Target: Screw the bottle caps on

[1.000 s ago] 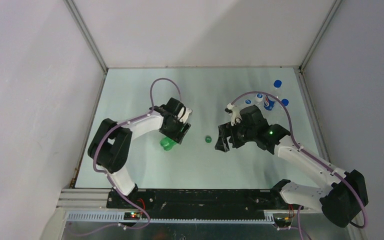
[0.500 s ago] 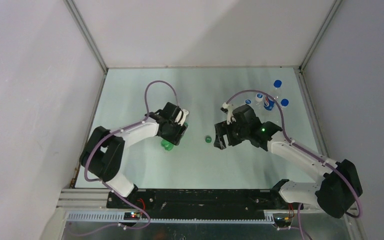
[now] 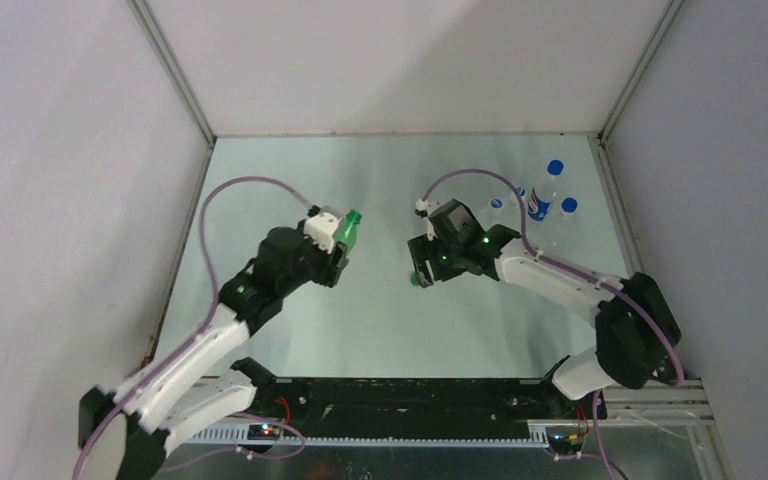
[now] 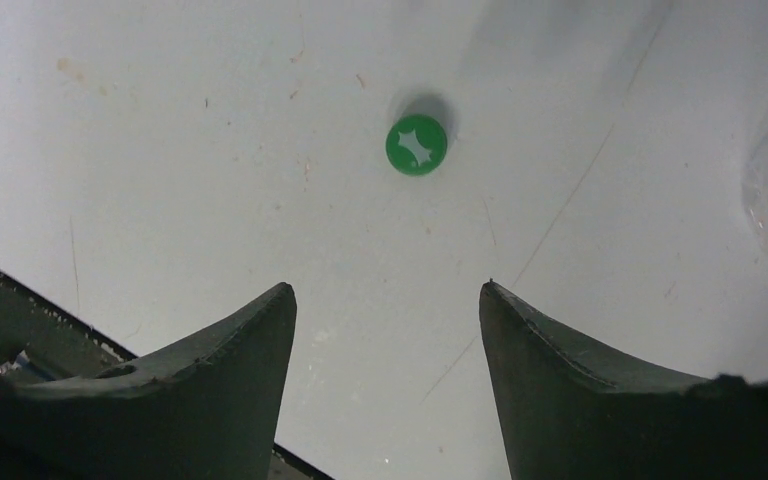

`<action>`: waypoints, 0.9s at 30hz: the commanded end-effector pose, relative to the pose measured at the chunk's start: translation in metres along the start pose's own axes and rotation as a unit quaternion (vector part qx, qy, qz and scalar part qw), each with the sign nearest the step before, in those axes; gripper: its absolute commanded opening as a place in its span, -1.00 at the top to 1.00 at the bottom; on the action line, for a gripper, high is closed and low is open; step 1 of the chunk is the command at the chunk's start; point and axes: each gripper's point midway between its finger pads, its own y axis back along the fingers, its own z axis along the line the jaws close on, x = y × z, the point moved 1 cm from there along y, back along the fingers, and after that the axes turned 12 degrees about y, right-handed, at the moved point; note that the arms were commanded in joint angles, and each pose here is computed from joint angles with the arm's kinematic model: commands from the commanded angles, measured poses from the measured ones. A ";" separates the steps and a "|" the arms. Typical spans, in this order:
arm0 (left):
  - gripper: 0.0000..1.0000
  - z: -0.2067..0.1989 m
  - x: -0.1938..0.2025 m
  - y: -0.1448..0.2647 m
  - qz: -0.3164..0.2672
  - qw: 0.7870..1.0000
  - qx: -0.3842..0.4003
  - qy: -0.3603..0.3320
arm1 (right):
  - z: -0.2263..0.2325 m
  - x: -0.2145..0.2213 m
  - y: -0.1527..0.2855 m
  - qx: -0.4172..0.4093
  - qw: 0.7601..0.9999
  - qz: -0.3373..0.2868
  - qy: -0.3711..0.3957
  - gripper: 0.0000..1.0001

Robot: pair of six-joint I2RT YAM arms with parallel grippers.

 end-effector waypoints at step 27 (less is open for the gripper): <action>0.41 -0.047 -0.050 0.089 -0.310 0.932 0.160 -0.095 | -0.001 -0.005 -0.096 0.036 0.991 0.129 0.001 -0.11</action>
